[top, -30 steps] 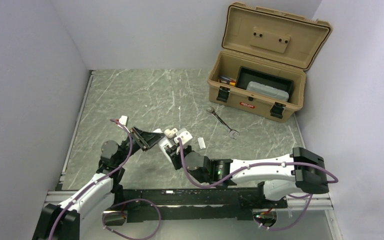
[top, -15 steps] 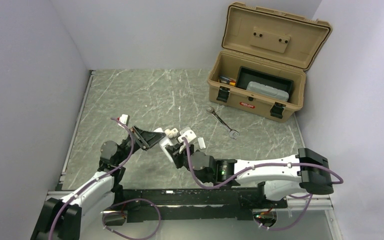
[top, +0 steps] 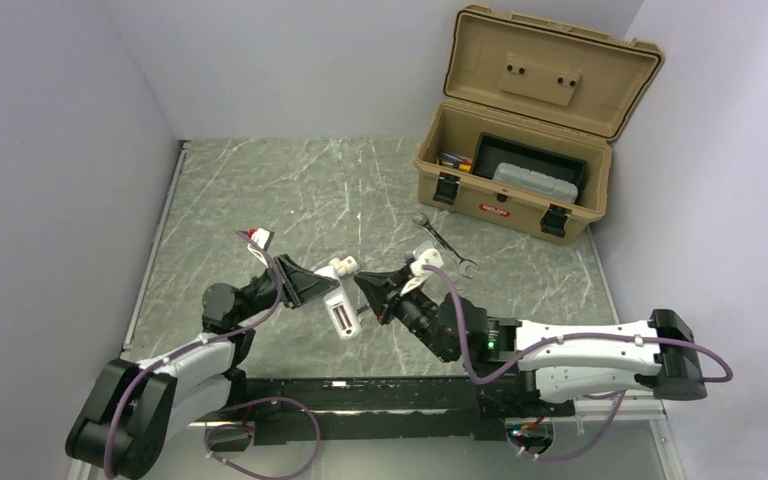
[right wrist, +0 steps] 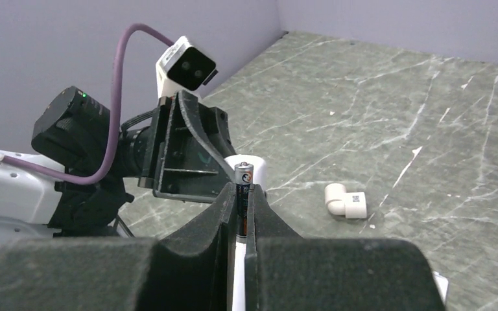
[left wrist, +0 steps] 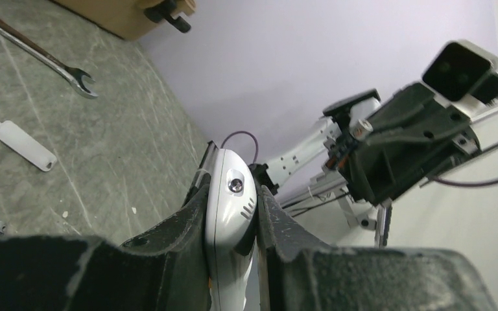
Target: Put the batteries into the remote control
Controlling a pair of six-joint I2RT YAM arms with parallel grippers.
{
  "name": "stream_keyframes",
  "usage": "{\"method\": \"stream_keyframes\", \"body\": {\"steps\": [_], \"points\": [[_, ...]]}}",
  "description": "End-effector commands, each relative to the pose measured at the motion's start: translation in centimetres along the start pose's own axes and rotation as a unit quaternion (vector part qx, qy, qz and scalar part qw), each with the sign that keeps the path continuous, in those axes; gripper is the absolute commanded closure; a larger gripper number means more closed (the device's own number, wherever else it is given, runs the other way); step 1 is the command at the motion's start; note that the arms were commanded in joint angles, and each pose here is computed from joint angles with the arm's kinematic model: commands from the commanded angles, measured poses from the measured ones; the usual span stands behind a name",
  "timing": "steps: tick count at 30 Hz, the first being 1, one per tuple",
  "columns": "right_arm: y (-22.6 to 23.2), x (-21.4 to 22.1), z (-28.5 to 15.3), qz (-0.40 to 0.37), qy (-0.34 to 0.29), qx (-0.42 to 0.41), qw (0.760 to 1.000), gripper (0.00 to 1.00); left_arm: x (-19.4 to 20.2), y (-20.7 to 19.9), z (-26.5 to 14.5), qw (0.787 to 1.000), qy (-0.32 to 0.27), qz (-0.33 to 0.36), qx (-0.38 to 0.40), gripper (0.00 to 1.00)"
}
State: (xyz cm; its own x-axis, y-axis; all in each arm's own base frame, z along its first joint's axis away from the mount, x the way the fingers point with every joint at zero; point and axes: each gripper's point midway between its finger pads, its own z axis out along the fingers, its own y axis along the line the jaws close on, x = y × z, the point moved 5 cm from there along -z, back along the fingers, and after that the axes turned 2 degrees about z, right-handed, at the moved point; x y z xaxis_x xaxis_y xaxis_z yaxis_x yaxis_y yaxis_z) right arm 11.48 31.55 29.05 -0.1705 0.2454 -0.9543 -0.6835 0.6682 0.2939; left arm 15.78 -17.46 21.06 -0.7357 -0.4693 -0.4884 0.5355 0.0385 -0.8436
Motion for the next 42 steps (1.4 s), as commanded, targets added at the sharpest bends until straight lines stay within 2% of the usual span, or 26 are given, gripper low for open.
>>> {"method": "stream_keyframes", "body": {"steps": [1,6,11,17,24,32,42], "points": [[-0.8,-0.6,-1.5,0.004,-0.017,-0.014,1.0,1.0,0.2,-2.9,0.1,0.992,0.033,0.078,0.091,1.0],[-1.7,-0.4,-2.4,0.006,-0.014,-0.005,1.0,1.0,0.2,-2.9,0.4,0.992,0.037,0.067,0.103,1.0],[-0.8,1.1,-2.0,-0.004,0.022,-0.027,0.999,1.0,0.1,-2.1,0.8,0.996,0.022,0.041,0.079,1.0],[0.5,4.4,-0.1,-0.024,0.06,-0.036,0.997,1.0,0.0,-0.6,1.3,1.0,-0.001,0.031,-0.001,1.0],[1.4,5.6,1.0,-0.025,0.064,-0.047,0.997,1.0,-0.6,0.5,0.6,0.993,-0.03,0.03,-0.11,1.0],[2.6,5.7,1.4,-0.013,0.073,-0.06,0.995,1.0,-0.5,0.7,0.4,0.994,-0.054,0.0,-0.099,1.0],[1.2,7.2,1.0,-0.021,0.078,-0.03,0.996,1.0,-0.7,0.1,0.4,0.994,-0.065,-0.006,-0.085,1.0]]}}
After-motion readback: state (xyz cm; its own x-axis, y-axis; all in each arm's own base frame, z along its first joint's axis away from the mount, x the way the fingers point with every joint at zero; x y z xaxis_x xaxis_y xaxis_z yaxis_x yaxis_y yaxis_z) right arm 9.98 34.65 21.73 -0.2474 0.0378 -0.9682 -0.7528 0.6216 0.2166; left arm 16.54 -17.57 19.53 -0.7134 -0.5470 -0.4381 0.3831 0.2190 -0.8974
